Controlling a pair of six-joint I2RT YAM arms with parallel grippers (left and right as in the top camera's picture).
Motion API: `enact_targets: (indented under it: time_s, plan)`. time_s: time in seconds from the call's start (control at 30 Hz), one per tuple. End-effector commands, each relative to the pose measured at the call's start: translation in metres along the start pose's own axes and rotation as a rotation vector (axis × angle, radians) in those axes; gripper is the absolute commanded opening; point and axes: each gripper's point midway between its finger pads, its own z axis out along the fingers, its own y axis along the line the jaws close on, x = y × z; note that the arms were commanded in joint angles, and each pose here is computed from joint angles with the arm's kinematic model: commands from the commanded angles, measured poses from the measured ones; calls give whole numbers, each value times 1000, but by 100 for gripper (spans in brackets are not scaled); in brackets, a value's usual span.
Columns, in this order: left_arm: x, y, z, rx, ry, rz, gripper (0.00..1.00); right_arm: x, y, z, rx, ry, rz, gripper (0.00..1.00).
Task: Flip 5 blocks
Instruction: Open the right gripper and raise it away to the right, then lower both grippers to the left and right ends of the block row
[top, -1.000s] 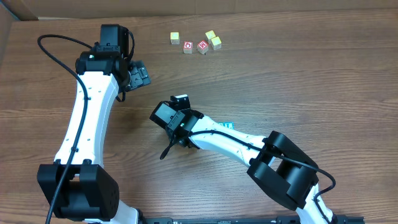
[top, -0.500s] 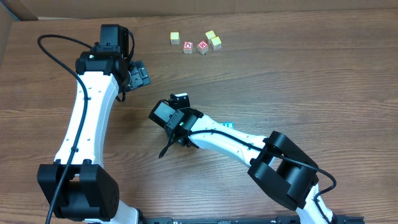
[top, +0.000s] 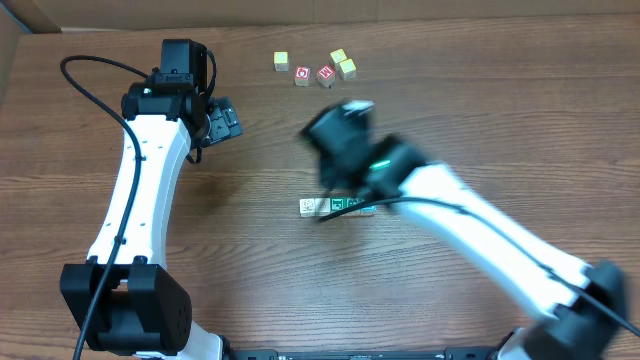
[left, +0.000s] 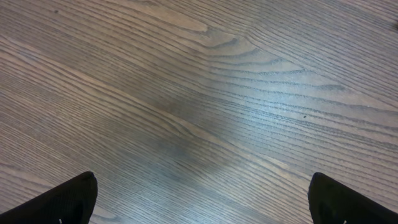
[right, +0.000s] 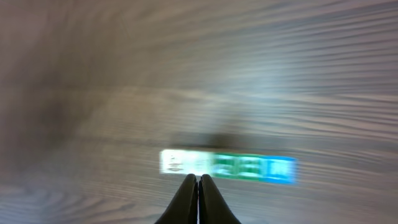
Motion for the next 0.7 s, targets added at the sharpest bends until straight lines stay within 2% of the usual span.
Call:
enact_targets:
  time_s: [0.0,0.17,0.3,0.43,0.53,0.6,0.63,0.67]
  plan:
    - [-6,3,-5,-8,-22,2,100,-29,-55,-28,17,4,151,8]
    - [-6,3,-5,-8,-22,2,100,-25,-127,-23,102,147,331,4]
    - [-6,3,-5,-8,-22,2,100,-17,-159,-12,143,199,406,4]
    - [-11,-1,-5,13,-38,-4,100,-4,-170,3,169,229,422,4]
    - [-11,-16,-5,95,-29,-13,100,9,-172,14,180,252,418,4]
    - [9,-37,-9,228,68,44,100,16,-172,20,179,268,415,4]
    - [24,-48,-14,310,131,107,83,20,-173,24,177,277,416,4]
    - [38,-58,-17,376,184,160,50,24,-172,28,170,285,417,4]
